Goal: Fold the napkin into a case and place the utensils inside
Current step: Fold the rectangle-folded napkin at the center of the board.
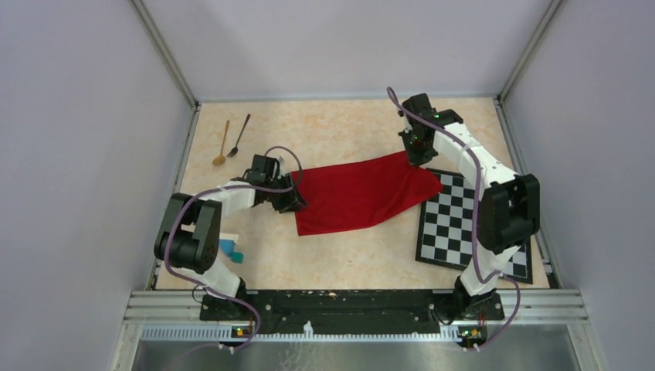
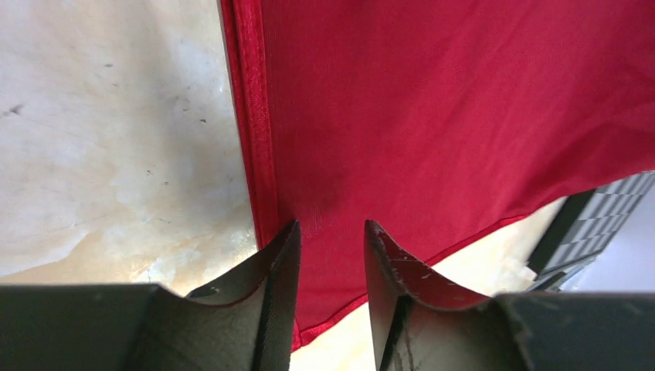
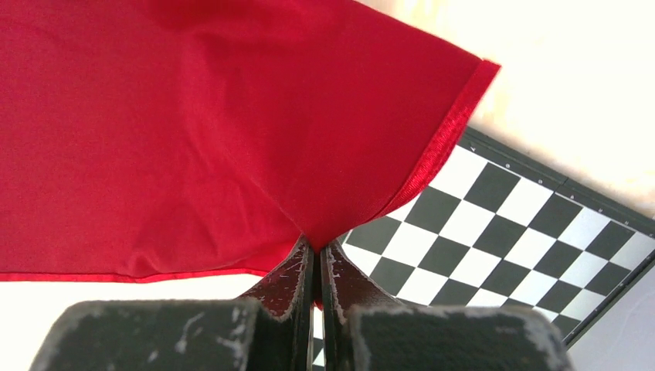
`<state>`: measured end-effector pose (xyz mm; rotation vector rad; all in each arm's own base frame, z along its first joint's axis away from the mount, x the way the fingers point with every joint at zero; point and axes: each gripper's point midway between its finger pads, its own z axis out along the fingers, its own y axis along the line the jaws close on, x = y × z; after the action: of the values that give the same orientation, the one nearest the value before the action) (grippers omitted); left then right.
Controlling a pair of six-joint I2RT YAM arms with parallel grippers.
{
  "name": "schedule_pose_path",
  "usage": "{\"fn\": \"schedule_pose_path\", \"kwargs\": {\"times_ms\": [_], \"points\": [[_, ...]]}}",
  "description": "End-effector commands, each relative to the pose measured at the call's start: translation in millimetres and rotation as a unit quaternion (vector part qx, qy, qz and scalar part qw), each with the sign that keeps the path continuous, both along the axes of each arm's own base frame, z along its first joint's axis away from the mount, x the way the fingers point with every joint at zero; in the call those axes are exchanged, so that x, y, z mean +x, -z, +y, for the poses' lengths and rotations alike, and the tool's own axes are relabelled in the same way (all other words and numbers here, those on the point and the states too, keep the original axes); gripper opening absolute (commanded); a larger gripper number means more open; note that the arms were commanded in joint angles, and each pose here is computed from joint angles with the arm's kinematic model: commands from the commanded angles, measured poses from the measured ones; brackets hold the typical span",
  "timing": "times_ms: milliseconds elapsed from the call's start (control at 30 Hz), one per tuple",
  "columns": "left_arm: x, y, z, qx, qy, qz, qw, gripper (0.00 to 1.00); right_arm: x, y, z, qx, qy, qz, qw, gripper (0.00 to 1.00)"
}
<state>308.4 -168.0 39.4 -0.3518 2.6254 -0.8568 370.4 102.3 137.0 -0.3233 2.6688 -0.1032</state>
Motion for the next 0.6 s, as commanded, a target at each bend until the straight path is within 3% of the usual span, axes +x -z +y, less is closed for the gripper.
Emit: {"fn": "schedule_pose_path", "kwargs": {"times_ms": [0,200,567], "points": [[4,16,2,0.039,-0.006,0.007,0.999,0.40,4,-19,29,-0.015,-0.034,-0.014,0.999,0.00],[-2,27,5,0.042,-0.012,0.017,0.999,0.37,-10,-14,91,-0.005,-0.065,0.013,0.998,0.00],[-3,20,5,0.037,-0.019,0.007,0.999,0.34,-47,32,259,0.142,-0.140,0.104,0.974,0.00]]}}
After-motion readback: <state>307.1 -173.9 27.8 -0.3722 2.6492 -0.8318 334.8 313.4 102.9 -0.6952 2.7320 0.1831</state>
